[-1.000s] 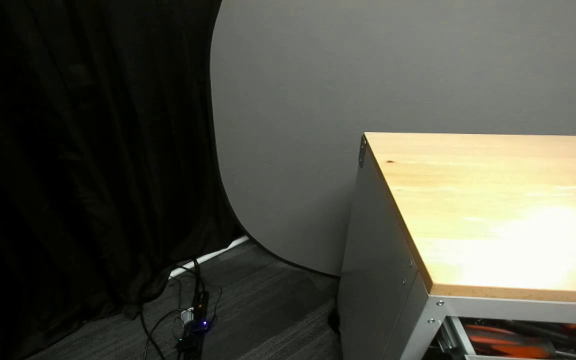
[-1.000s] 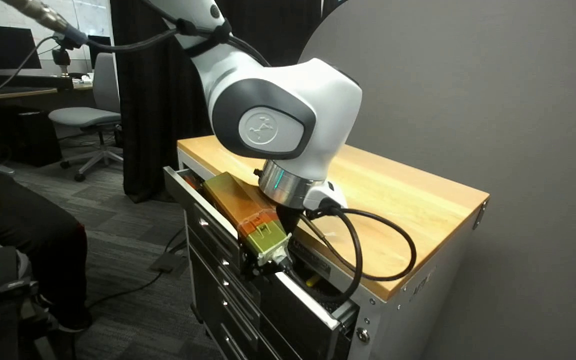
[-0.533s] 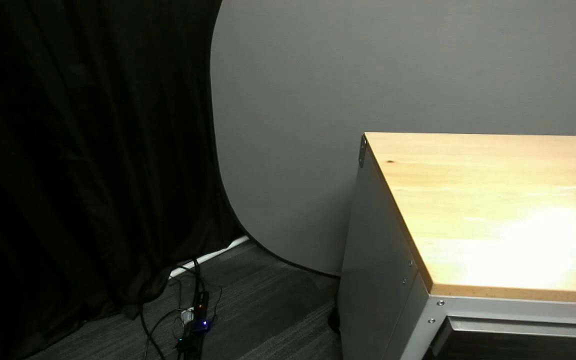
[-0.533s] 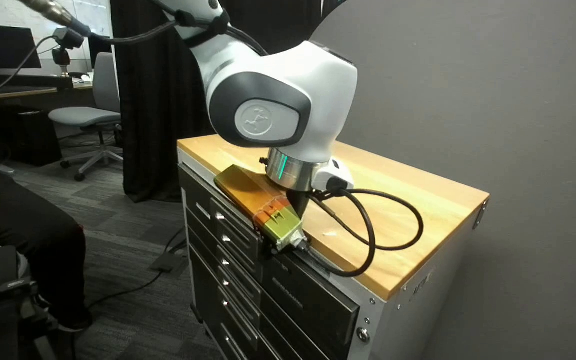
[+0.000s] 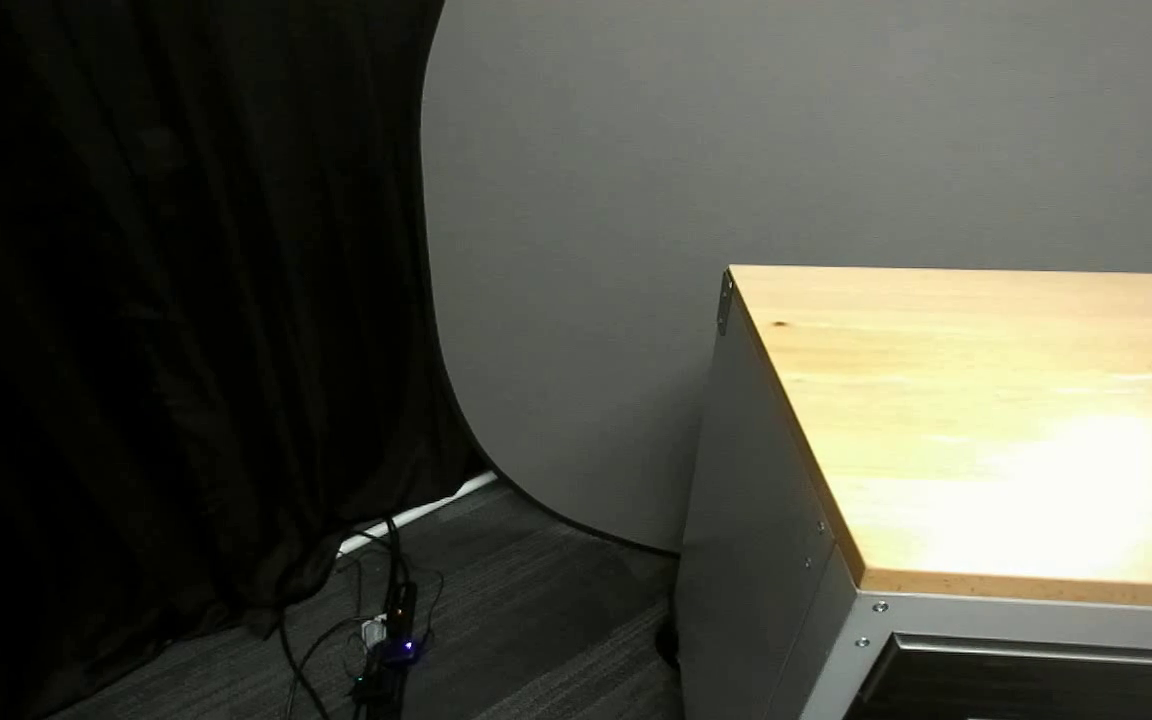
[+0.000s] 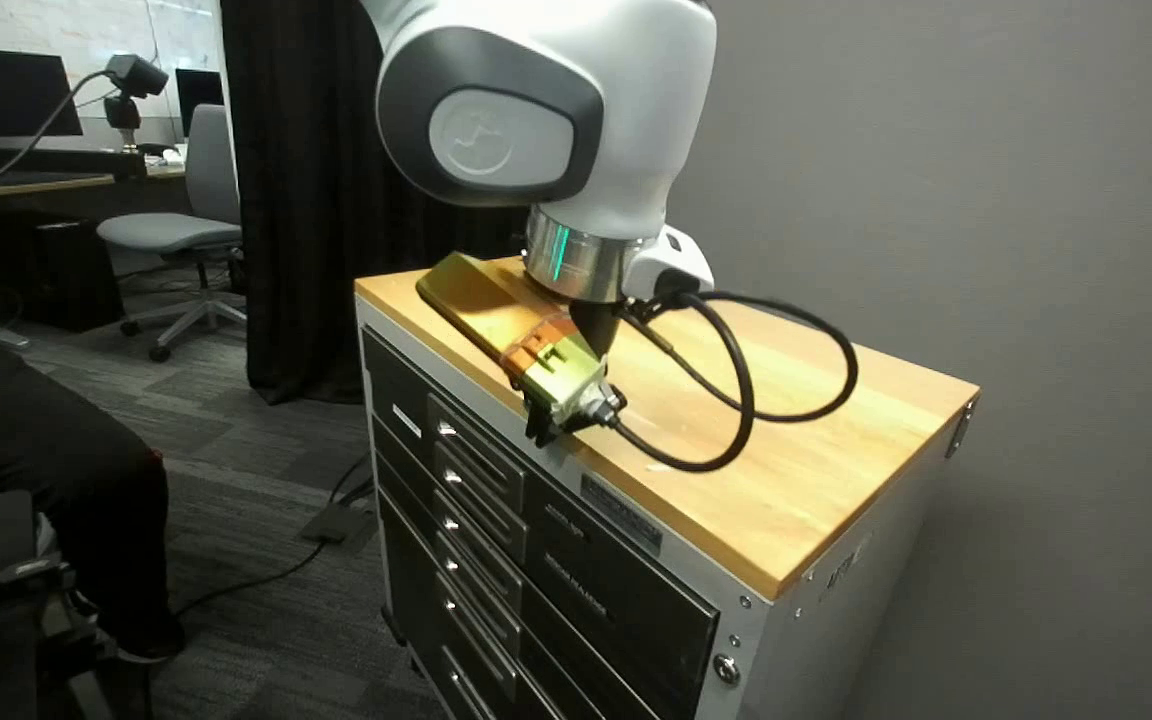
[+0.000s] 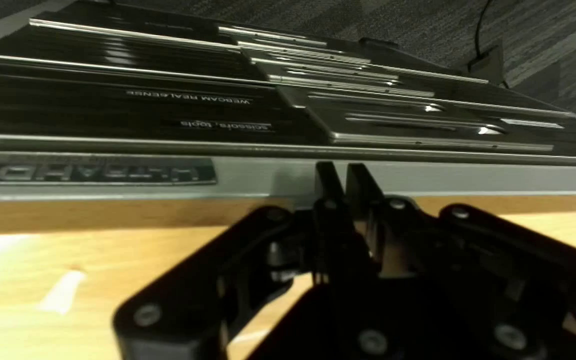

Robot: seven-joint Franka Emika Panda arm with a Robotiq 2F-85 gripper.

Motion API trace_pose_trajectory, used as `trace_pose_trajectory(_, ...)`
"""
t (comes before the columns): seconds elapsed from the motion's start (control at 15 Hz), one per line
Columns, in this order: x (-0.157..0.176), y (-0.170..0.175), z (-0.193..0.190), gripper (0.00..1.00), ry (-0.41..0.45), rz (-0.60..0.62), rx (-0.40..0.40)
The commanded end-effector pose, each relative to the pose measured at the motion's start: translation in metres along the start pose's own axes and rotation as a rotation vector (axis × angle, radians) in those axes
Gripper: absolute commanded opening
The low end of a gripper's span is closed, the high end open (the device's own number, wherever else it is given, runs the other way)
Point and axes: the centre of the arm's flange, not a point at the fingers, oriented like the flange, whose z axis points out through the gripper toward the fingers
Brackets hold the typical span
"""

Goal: Put the screwdriver in the open topmost drawer

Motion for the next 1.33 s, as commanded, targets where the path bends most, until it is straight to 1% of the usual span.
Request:
trace_pose_trajectory(0.0,0.013,-0.040,-0.057,0.12,-0.027,-0.052,-0.044)
trace_pose_trajectory(0.07,0.018,-0.053,-0.068,0.15,-0.051,-0.060,-0.062)
trace_pose_trajectory(0.13,0.022,-0.068,-0.078,0.40,-0.077,-0.069,-0.081)
trace_pose_trajectory(0.27,0.029,-0.100,-0.095,0.43,-0.147,-0.073,-0.121)
trace_pose_trajectory(0.33,0.031,-0.115,-0.101,0.49,-0.181,-0.070,-0.141)
trace_pose_trajectory(0.4,0.034,-0.132,-0.107,0.58,-0.215,-0.065,-0.162)
trace_pose_trajectory(0.53,0.038,-0.161,-0.115,0.74,-0.257,-0.064,-0.210)
trace_pose_trajectory(0.67,0.040,-0.187,-0.122,0.87,-0.293,-0.068,-0.248)
trace_pose_trajectory(0.73,0.040,-0.198,-0.126,0.96,-0.313,-0.072,-0.258)
trace_pose_trajectory(0.8,0.038,-0.205,-0.129,0.99,-0.336,-0.072,-0.257)
trace_pose_trajectory(0.87,0.036,-0.209,-0.131,1.00,-0.354,-0.069,-0.262)
trace_pose_trajectory(0.93,0.032,-0.199,-0.114,0.93,-0.326,-0.080,-0.237)
trace_pose_trajectory(1.0,0.032,-0.204,-0.116,0.99,-0.339,-0.080,-0.239)
trace_pose_trajectory(1.27,0.032,-0.205,-0.119,1.00,-0.347,-0.075,-0.240)
